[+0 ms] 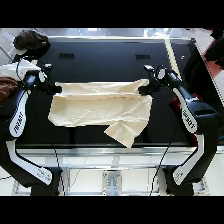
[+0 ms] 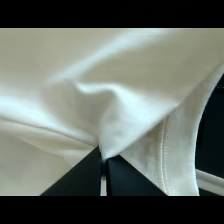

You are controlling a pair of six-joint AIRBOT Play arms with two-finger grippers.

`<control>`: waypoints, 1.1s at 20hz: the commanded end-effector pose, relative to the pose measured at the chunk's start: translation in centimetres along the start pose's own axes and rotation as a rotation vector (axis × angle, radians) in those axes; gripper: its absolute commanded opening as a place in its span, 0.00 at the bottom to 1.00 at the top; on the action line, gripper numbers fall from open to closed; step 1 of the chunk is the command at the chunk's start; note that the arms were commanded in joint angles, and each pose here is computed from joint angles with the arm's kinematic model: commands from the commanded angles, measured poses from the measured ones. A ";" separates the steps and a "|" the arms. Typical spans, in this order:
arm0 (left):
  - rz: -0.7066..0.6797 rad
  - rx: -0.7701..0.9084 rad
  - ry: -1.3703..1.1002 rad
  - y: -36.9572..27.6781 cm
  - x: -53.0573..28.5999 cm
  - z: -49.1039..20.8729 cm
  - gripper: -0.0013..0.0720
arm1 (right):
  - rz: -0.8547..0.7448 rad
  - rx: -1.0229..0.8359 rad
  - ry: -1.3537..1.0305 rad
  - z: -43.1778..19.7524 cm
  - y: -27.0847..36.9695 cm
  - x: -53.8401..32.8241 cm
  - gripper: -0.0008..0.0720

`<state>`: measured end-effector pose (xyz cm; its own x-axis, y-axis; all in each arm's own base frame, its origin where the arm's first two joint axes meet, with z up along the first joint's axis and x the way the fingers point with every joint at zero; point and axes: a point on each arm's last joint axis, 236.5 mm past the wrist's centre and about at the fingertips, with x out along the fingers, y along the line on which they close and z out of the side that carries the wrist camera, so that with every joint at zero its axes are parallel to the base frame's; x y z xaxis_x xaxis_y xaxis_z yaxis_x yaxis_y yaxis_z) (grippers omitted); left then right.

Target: Fold the shirts.

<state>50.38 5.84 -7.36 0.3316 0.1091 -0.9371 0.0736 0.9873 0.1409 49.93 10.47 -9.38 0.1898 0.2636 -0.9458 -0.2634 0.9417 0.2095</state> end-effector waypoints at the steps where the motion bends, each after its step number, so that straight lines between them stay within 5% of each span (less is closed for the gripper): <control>1: -0.007 -0.023 0.023 -0.2 -1.3 -0.5 0.84 | 0.055 0.012 0.088 -1.8 1.4 -0.5 0.38; 2: 0.000 -0.054 -0.004 0.3 -2.9 0.0 0.99 | 0.066 -0.001 0.133 -2.5 1.9 -1.8 0.41; 6: 0.073 -0.193 -0.241 5.4 -14.9 1.7 0.98 | -0.019 -0.081 0.175 -4.5 0.8 -11.4 0.41; 8: 0.121 -0.316 -0.258 8.9 -17.5 -3.3 0.98 | -0.022 -0.017 0.137 -6.8 -0.5 -14.6 0.41; 11: 0.146 -0.684 -0.219 10.8 -15.9 -14.7 0.98 | 0.191 0.195 0.135 -13.6 2.5 -12.8 0.44; 12: 0.134 -0.801 -0.237 10.5 -15.3 -17.3 0.98 | 0.299 0.283 0.148 -16.1 4.9 -11.1 0.61; 17: -0.030 -1.069 -0.217 6.1 -11.9 -21.8 0.98 | 0.706 0.647 0.297 -24.9 15.2 -6.4 0.74; 22: -0.148 -1.171 -0.148 3.9 -9.9 -21.2 0.98 | 0.628 0.639 0.256 -26.5 17.9 -2.4 0.84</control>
<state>27.24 12.34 -3.04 0.4977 0.1136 -0.8599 -0.7337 0.5839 -0.3475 19.86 19.30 -8.28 -0.1193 0.7809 -0.6131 0.2972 0.6173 0.7284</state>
